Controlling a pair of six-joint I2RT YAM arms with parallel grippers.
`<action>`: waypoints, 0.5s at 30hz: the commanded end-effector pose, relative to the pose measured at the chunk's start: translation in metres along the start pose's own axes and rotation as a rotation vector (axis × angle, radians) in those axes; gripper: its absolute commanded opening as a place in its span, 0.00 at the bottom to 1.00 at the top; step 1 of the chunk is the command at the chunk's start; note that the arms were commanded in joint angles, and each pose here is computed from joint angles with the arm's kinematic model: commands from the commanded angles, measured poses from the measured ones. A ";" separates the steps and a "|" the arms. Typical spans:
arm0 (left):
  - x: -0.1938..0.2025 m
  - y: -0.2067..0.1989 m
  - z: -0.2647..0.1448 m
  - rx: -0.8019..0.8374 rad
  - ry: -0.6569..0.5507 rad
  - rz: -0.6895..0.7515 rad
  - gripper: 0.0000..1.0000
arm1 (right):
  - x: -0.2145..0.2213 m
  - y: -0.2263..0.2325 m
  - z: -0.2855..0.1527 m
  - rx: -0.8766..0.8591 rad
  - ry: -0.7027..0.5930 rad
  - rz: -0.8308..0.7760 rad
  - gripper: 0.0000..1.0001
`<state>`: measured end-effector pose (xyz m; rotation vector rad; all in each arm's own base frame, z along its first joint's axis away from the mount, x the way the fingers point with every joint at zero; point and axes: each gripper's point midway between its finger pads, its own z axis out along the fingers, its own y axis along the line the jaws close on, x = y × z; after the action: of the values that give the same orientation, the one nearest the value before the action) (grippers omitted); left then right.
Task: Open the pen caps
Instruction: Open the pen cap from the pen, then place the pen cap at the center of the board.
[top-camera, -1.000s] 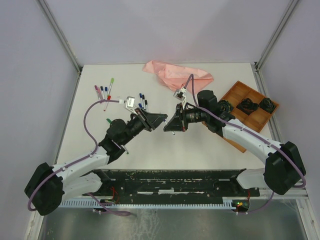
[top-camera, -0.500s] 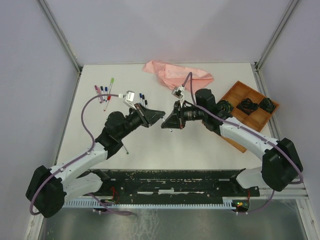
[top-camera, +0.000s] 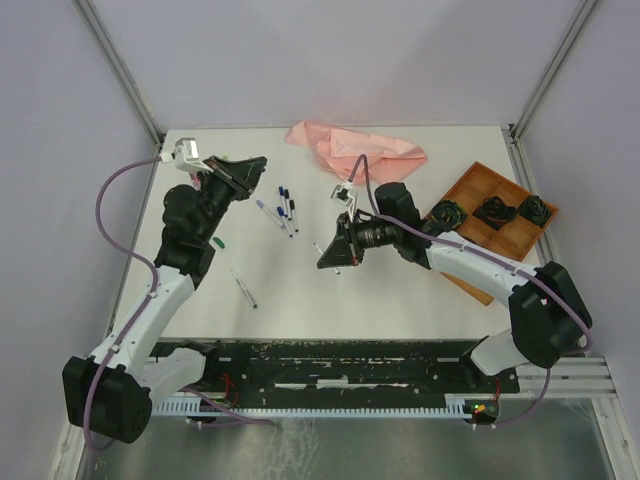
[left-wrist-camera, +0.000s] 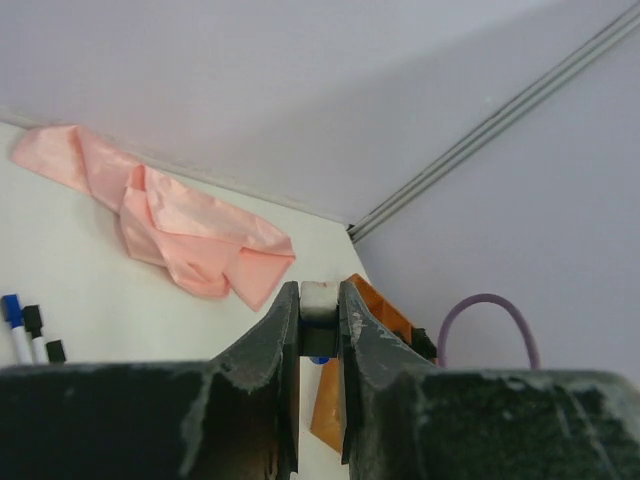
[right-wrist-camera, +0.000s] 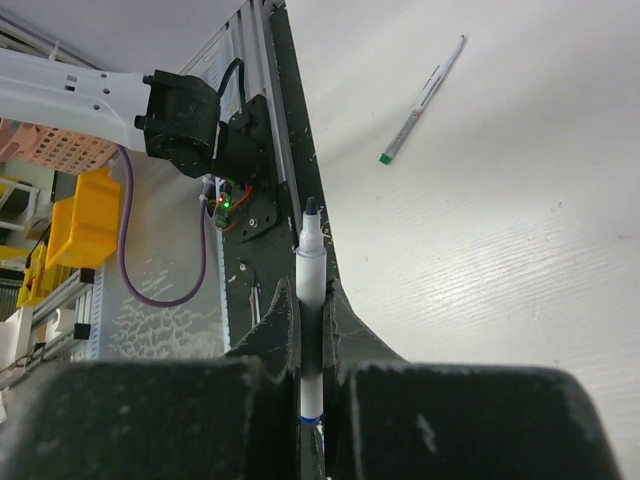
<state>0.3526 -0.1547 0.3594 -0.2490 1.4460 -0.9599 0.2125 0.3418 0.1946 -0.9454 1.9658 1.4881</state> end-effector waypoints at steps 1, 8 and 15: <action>0.013 0.041 -0.006 -0.156 0.056 0.082 0.03 | -0.007 0.011 -0.006 -0.014 0.004 -0.070 0.00; 0.108 0.172 -0.059 -0.656 0.347 0.087 0.03 | -0.014 0.013 -0.014 0.023 -0.019 -0.141 0.00; 0.124 0.247 -0.097 -1.043 0.391 0.173 0.03 | -0.015 0.010 -0.017 0.040 -0.017 -0.153 0.00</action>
<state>0.3486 -0.0866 0.1031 -0.6166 2.1920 -0.3012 0.2070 0.3308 0.1926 -1.0198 1.9487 1.4071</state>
